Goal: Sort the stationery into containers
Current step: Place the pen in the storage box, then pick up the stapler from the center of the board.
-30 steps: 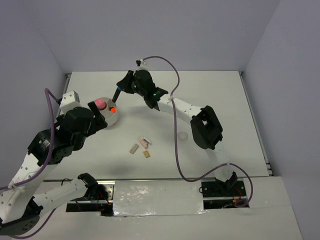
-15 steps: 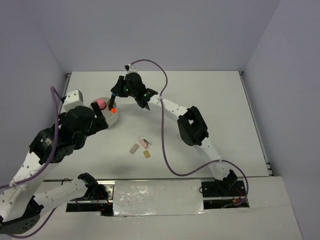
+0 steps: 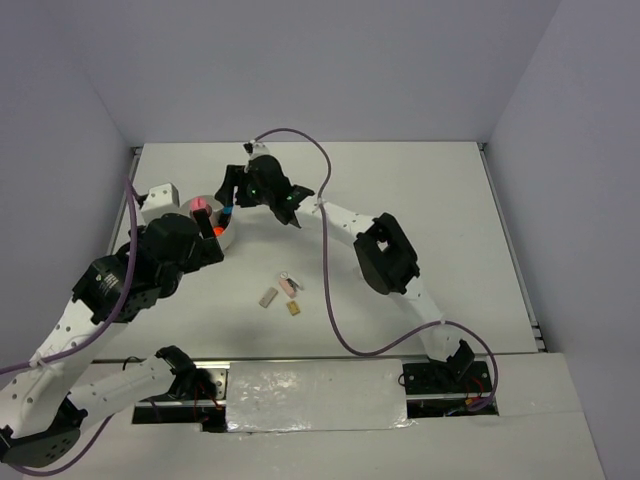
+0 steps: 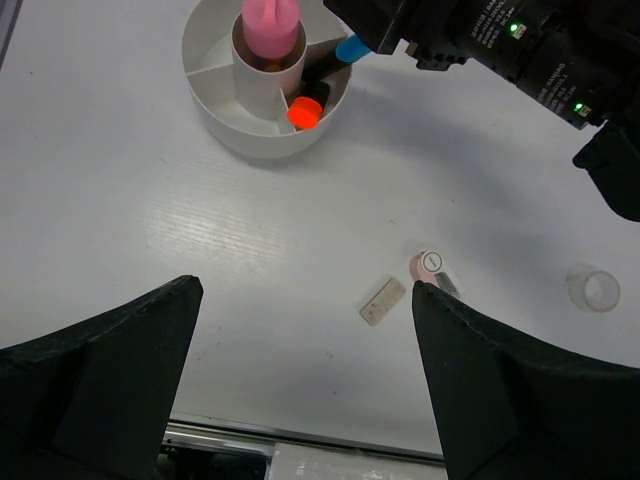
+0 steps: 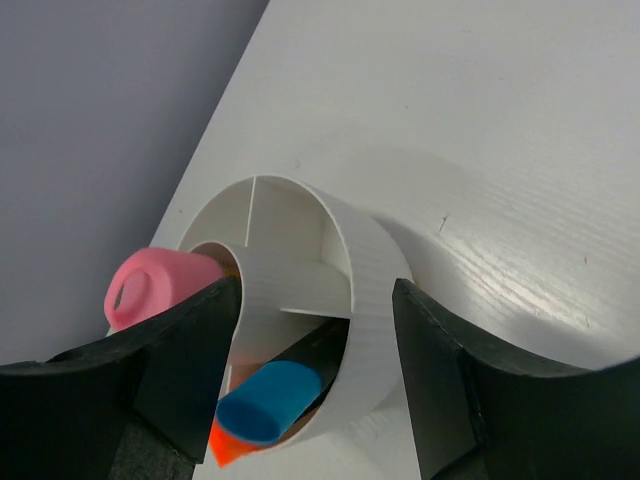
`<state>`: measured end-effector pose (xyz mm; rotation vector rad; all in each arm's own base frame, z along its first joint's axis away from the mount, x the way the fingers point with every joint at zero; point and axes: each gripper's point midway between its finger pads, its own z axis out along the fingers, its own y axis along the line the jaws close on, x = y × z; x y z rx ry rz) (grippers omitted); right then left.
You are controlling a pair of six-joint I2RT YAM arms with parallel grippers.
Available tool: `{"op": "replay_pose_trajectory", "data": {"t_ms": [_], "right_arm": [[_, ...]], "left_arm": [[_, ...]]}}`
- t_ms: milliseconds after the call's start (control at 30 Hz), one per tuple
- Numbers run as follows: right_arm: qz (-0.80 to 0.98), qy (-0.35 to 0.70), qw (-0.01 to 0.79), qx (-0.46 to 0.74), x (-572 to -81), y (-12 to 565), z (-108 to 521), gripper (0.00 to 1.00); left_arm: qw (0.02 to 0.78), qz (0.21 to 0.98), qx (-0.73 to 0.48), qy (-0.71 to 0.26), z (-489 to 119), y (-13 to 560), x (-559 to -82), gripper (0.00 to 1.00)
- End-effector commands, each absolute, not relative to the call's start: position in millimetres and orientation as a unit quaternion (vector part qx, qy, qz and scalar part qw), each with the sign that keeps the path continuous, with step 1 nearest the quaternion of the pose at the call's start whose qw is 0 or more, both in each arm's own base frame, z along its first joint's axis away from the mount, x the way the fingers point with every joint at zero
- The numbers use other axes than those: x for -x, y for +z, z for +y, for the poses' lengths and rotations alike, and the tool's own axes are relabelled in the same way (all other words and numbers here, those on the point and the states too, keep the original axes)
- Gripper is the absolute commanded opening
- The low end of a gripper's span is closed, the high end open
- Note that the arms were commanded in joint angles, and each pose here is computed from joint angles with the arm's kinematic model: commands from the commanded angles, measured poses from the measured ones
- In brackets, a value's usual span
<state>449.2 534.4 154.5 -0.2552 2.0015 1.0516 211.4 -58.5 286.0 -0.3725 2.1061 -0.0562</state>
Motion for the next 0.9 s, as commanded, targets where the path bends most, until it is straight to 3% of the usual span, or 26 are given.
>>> {"op": "replay_pose_trajectory", "data": {"t_ms": [0, 333, 467, 700, 867], "right_arm": [[0.743, 0.459, 0.473, 0.111, -435.8, 251.3, 526.2, 0.71], [0.727, 0.478, 0.492, 0.044, -409.2, 298.2, 452.2, 0.71], [0.766, 0.400, 0.498, 0.069, -395.4, 291.5, 410.2, 0.76], [0.863, 0.270, 0.409, 0.126, -332.9, 204.6, 337.5, 0.71], [0.887, 0.246, 0.366, 0.139, -291.1, 160.6, 308.4, 0.70]], "left_arm": [[0.487, 0.858, 0.155, -0.042, -62.5, 284.4, -212.2, 0.99], [0.461, 0.876, 0.126, -0.069, -81.4, 250.0, -211.8, 0.99], [0.402, 0.910, 0.068, -0.081, -110.1, 209.6, -214.3, 0.97], [0.354, 0.927, 0.055, -0.114, -138.3, 171.2, -217.1, 0.92], [0.337, 0.933, 0.054, -0.112, -147.0, 158.8, -223.4, 0.92]]}}
